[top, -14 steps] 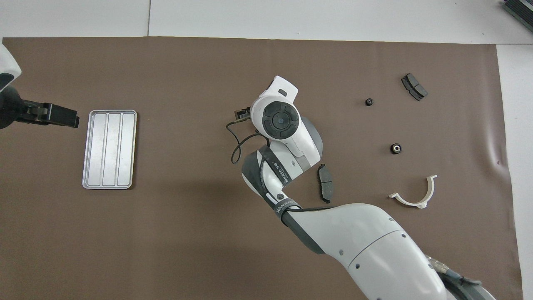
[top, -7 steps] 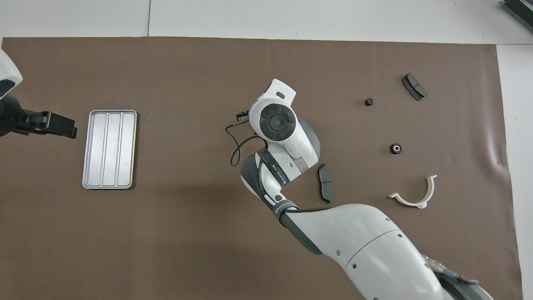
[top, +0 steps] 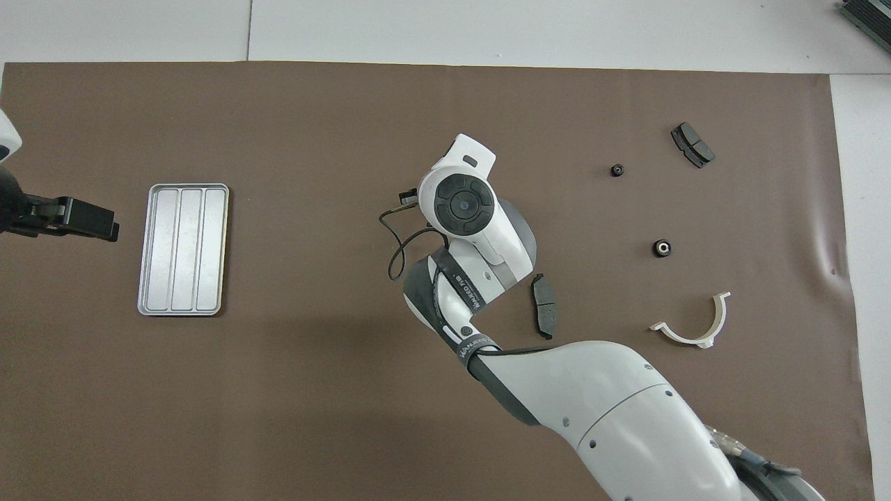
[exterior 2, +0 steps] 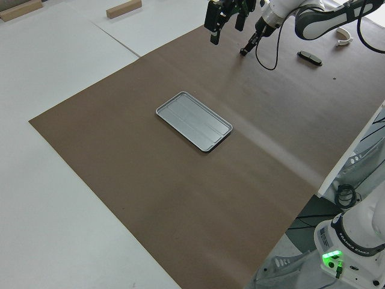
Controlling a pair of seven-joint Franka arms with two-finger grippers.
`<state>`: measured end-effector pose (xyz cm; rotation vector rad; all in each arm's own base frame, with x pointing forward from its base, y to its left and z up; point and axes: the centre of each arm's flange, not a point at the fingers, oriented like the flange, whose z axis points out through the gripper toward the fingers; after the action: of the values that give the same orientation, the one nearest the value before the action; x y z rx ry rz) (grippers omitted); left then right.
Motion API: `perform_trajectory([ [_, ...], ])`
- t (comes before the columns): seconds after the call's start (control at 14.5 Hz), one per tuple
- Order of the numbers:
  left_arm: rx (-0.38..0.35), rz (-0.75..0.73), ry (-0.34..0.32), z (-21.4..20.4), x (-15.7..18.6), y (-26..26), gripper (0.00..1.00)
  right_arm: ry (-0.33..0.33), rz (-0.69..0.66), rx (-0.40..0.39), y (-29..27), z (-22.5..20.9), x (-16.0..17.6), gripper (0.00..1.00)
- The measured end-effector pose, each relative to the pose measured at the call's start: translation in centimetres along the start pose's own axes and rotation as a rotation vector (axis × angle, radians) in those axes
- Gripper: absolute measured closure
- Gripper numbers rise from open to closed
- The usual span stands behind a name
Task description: Place bearing gear from tray to pile
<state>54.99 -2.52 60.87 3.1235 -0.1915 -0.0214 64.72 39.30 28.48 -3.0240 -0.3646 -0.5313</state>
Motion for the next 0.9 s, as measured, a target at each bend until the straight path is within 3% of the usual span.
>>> perform_trajectory([
  [0.28, 0.000, 0.000, -0.004, 0.1, 0.0, 0.0, 0.00, -0.031, 0.014, -0.021, 1.0, -1.0, 0.6, 0.66],
  [0.55, 0.000, 0.000, -0.004, 0.1, 0.0, 0.0, 0.00, -0.096, 0.111, -0.073, 8.2, -8.2, 3.0, 0.66],
  [0.69, 0.000, 0.000, -0.004, 0.1, 0.0, 0.0, 0.00, -0.131, 0.123, -0.088, 13.4, -12.4, 1.7, 0.66],
  [0.9, 0.000, 0.000, -0.004, 0.1, 0.0, 0.0, 0.00, -0.204, 0.108, -0.097, 20.2, -14.9, -3.3, 0.66],
])
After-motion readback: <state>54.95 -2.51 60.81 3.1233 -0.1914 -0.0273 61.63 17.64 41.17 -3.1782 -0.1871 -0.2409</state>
